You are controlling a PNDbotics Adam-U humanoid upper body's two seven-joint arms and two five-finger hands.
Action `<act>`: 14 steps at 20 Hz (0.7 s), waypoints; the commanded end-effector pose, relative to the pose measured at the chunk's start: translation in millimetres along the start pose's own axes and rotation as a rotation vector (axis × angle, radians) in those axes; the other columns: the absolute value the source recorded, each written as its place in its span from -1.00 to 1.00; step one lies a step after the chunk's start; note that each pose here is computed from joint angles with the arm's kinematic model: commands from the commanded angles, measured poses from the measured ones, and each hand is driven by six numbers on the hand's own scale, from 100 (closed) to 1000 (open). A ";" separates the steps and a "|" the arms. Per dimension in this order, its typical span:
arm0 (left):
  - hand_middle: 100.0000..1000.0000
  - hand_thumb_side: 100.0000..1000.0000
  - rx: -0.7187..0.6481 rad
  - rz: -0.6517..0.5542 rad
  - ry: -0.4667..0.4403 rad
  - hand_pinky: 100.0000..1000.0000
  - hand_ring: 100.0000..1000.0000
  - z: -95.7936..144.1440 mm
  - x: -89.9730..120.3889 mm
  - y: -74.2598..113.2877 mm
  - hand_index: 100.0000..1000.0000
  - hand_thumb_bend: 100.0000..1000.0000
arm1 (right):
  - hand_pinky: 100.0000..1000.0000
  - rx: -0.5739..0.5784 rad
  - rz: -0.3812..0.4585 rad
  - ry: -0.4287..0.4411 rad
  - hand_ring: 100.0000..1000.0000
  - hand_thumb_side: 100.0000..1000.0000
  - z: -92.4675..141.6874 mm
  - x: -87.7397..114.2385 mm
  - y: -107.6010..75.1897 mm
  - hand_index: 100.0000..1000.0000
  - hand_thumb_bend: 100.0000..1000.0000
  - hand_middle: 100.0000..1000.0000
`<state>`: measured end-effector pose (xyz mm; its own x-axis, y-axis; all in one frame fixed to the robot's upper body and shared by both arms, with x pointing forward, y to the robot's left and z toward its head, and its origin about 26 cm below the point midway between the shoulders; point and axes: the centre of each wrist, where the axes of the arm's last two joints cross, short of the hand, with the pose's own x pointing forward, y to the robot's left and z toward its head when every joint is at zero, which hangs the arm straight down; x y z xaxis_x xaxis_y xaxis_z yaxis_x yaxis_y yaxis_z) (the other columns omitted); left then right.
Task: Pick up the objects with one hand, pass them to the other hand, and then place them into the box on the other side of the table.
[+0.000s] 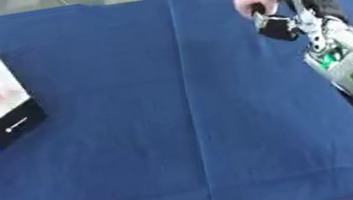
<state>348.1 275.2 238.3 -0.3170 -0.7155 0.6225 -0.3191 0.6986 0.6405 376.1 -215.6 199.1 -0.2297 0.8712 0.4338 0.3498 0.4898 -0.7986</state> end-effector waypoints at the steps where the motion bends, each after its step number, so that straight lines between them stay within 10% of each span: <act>1: 0.26 -0.04 0.005 -0.030 -0.097 0.34 0.20 -4.3 22.5 14.7 0.48 -0.26 | 0.29 -0.022 -0.041 -0.033 0.11 -1.00 -1.7 11.3 -6.3 -0.14 -1.00 -0.19; 14: 0.27 -0.04 -0.239 0.012 -0.452 0.34 0.21 8.5 104.6 13.0 0.49 -0.24 | 0.27 0.010 -0.132 -0.062 0.10 -1.00 -6.5 28.8 17.8 -0.15 -1.00 -0.19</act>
<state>308.2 212.6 300.3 -0.6625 -0.6093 0.4357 -0.1233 0.6625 0.7389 380.9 -183.5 189.7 -0.3005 0.8029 0.5149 0.2893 0.5911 -0.7529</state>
